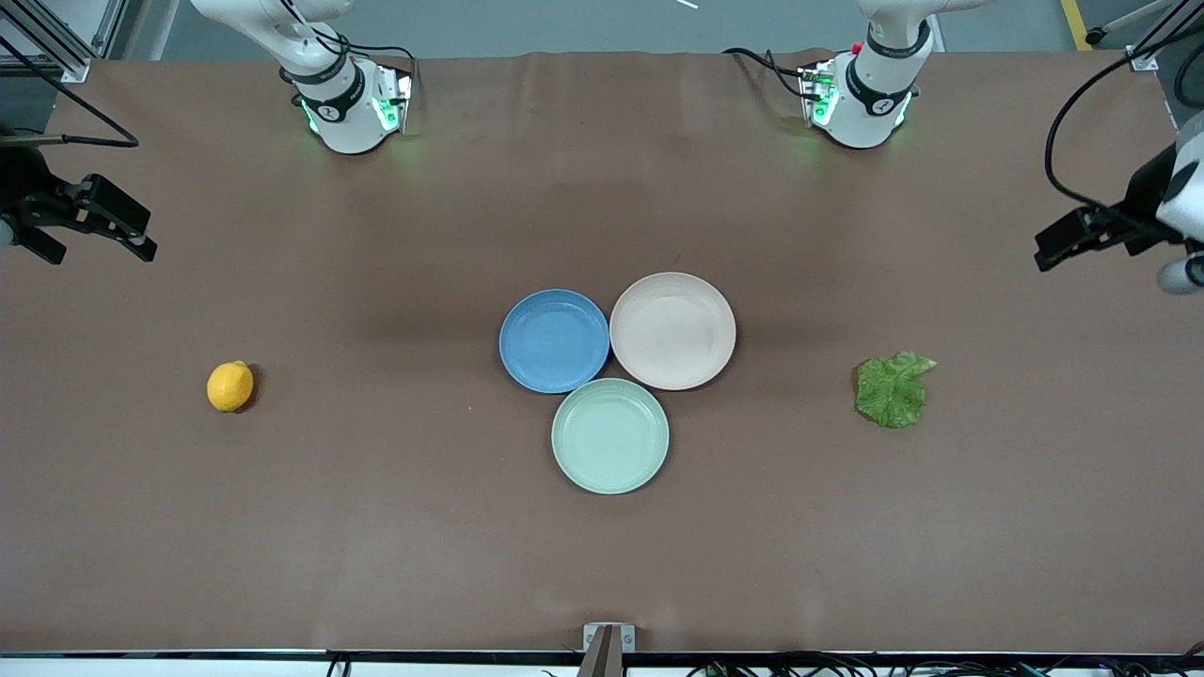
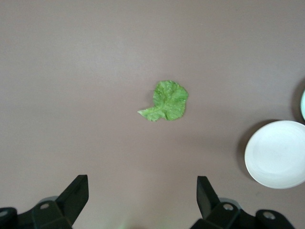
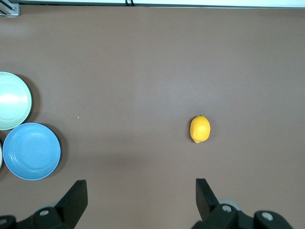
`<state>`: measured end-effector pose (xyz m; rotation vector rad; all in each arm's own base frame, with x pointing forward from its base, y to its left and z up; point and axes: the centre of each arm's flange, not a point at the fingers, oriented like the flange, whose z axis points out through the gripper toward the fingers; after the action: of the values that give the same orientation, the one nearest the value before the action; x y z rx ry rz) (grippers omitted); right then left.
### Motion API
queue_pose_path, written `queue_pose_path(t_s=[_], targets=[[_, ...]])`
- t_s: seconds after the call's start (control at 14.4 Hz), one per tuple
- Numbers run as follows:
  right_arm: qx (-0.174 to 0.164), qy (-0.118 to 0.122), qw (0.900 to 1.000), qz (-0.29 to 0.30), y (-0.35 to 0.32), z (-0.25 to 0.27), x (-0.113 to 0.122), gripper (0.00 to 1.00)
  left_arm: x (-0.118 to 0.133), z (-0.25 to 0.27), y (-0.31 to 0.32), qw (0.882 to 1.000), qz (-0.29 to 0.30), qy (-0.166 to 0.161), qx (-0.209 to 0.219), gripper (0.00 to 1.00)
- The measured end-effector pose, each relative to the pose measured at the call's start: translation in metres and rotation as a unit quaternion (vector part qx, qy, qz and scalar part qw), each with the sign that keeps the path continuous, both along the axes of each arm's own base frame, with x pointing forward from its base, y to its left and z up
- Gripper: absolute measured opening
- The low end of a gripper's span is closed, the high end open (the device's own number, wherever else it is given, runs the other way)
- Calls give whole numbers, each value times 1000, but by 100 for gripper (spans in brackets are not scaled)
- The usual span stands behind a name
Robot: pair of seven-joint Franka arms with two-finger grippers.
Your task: Pick lemon and lettuce from plates
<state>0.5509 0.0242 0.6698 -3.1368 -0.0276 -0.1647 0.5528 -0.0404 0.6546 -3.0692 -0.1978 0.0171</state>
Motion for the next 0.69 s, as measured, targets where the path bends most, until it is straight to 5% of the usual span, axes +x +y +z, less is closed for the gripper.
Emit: queue_pose_path(t_s=[0.69], targets=[[-3, 1, 1000, 16, -1, 0, 0, 100, -28, -7, 18, 999, -25, 18, -25, 100]])
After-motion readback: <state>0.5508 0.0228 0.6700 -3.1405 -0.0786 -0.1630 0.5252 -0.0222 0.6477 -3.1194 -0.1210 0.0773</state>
